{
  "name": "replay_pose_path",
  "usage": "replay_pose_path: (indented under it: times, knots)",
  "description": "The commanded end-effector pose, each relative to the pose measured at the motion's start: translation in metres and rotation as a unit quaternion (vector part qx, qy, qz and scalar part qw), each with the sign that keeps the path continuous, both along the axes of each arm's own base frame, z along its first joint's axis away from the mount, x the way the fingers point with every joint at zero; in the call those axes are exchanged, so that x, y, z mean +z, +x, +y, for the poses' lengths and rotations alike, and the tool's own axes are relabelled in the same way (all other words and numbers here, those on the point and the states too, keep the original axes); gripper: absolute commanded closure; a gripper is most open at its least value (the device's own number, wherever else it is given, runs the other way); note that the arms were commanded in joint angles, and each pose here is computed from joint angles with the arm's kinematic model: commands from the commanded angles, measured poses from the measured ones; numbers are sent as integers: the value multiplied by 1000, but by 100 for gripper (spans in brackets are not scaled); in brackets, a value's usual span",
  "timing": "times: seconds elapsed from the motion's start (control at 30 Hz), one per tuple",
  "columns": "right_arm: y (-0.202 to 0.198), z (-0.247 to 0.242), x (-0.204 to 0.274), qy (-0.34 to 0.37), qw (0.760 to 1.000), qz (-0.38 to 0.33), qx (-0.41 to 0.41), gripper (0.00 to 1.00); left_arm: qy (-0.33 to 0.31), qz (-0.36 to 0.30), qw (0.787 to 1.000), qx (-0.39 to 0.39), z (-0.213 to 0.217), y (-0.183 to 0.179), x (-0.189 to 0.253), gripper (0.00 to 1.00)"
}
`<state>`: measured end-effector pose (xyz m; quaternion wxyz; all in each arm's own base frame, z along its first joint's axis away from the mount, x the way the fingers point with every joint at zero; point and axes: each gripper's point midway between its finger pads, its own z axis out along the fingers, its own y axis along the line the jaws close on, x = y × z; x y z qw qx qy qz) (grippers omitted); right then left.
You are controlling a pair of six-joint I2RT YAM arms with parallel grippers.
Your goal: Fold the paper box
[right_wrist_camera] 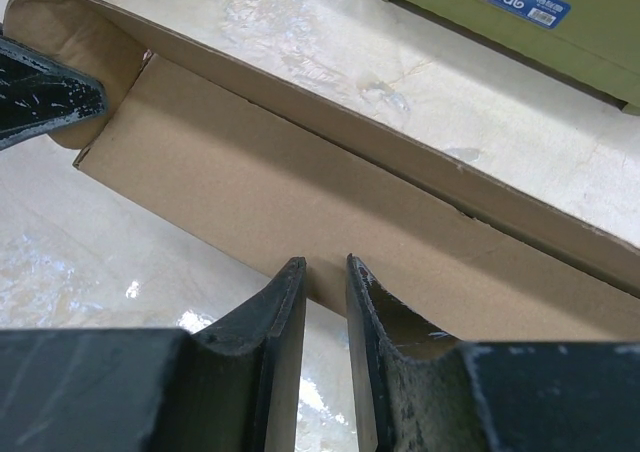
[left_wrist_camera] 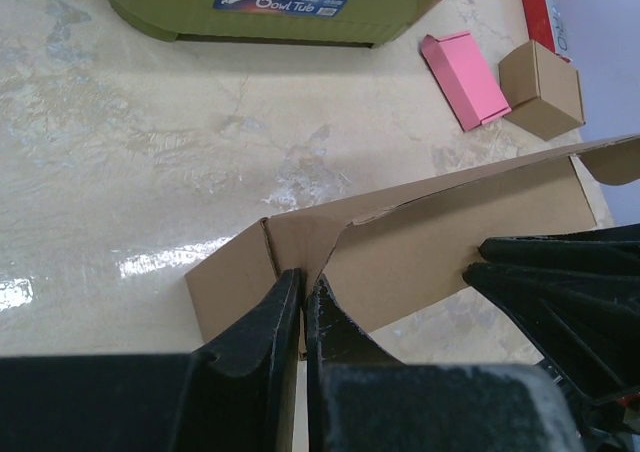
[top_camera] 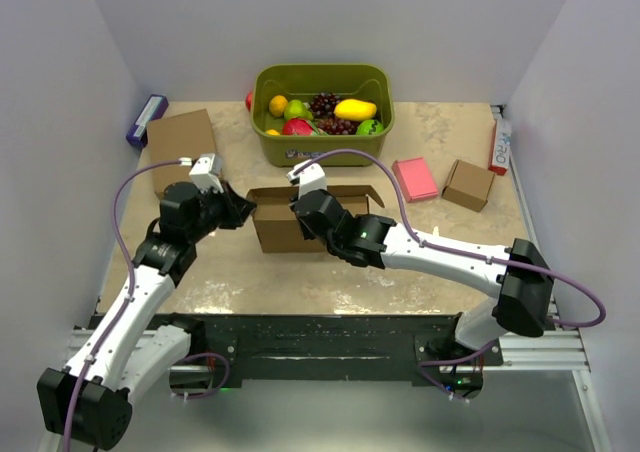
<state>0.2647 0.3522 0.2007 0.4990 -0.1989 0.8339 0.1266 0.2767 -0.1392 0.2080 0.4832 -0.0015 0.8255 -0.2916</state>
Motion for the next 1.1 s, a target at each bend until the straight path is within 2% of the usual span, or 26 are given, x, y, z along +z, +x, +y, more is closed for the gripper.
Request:
replay_pose_path:
  times: [0.0,0.2,0.8,1.07]
  knots:
    - [-8,-16,-43,-63,997,43,-8,75,-19,21,1000,-7,-8,-5,-12,100]
    - [-7,-17,-44,-69,996,45,-16,75,-9,31,999,-5,-7,-4,-30,100]
    - [-4,-22,-39,-68,996,48,-41,76,126,53,990,22,10,-2,-75,100]
    - [-4,-24,-37,-67,996,48,-47,76,152,84,985,0,3,-11,-92,100]
